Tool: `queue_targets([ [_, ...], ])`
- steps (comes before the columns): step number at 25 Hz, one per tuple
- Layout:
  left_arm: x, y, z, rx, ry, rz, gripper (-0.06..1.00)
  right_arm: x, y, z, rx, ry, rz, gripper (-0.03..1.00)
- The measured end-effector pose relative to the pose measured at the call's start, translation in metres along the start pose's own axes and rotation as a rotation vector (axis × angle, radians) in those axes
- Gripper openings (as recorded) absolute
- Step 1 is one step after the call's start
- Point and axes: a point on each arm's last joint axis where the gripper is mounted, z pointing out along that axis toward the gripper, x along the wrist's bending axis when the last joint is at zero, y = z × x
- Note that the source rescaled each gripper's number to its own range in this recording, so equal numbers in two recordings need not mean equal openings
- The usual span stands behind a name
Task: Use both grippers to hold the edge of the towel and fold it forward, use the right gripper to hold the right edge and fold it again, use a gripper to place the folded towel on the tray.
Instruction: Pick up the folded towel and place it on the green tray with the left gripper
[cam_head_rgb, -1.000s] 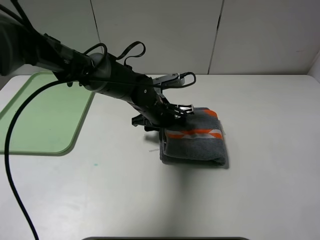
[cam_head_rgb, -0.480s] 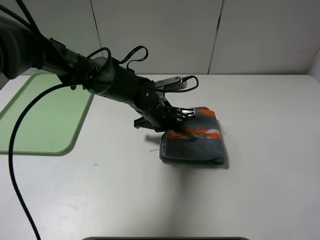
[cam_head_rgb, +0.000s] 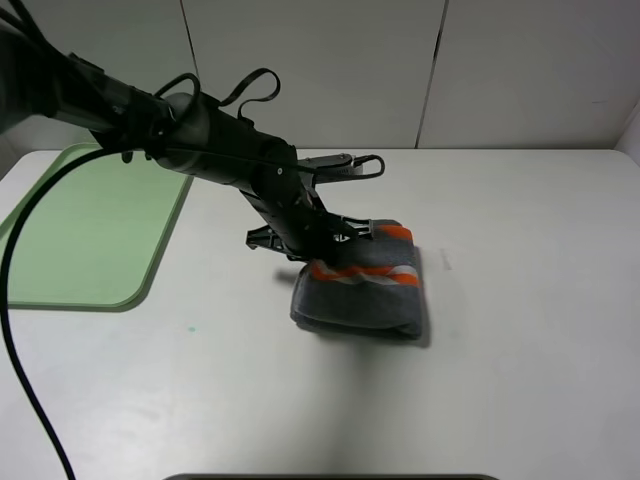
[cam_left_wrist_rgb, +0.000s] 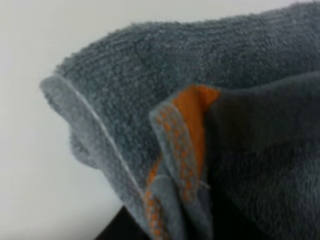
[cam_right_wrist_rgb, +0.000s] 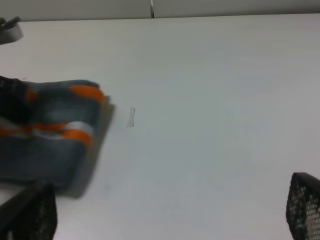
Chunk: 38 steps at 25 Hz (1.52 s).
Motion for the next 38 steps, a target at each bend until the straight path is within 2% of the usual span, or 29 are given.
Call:
queue_targets([
  [10,0.039,0.026,-0.035,0.001,0.081,-0.003,0.14,0.0,0.0,0.0,0.0,0.0,0.0,1.0],
  [17,0.083,0.047,-0.064,-0.009,0.137,-0.011,0.14,0.0,0.0,0.0,-0.001,0.0,0.0,1.0],
  [26,0.146,0.068,-0.095,-0.051,0.236,-0.078,0.14,0.0,0.0,0.0,-0.001,0.0,0.0,1.0],
  [38,0.223,0.073,-0.119,-0.043,0.329,-0.158,0.14,0.0,0.0,0.0,-0.001,0.0,0.0,1.0],
])
